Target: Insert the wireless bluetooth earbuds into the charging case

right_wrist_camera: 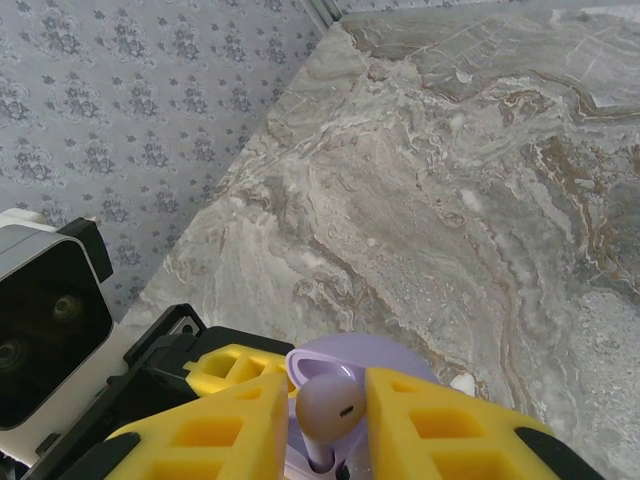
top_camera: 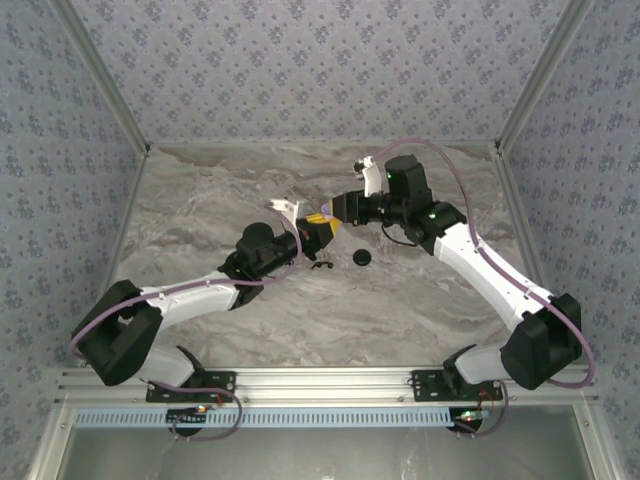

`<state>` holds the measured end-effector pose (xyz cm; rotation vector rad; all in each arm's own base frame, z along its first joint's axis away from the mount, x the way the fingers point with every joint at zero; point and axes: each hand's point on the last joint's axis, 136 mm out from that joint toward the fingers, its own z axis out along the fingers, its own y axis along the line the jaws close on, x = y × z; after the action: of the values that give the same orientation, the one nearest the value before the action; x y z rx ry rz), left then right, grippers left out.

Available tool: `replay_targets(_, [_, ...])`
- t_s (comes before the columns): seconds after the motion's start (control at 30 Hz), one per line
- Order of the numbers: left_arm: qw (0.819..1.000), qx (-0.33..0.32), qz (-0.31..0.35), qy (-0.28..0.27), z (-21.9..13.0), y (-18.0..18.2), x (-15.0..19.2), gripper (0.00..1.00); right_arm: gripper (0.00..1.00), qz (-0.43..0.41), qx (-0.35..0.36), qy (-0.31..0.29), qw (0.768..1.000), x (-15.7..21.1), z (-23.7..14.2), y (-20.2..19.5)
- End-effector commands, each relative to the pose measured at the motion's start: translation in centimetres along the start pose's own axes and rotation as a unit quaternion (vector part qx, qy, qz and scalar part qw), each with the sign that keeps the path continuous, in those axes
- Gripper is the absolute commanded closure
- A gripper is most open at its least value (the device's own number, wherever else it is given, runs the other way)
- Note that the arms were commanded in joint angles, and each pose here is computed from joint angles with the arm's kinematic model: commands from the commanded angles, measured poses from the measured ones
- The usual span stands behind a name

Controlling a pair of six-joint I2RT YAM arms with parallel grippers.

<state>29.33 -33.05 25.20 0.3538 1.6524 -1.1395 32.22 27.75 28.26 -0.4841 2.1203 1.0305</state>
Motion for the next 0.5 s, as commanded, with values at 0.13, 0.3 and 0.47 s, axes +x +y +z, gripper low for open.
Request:
replay_targets(0.13, [0.999, 0.023, 0.023, -0.038, -0.22, -1.98, -3.01, 0.95, 0.73, -0.015, 0.0, 0.008, 1.0, -0.07, -0.25, 0.6])
replay_targets(0.3, [0.999, 0.02, 0.03, -0.033, -0.15, -1.86, -2.87, 0.95, 0.73, -0.016, 0.005, 0.01, 1.0, 0.01, -0.27, 0.43])
replay_targets(0.47, [0.998, 0.015, 0.05, -0.017, -0.03, -1.86, -2.58, 0.95, 0.73, -0.019, 0.008, 0.01, 1.0, -0.06, -0.49, 0.44])
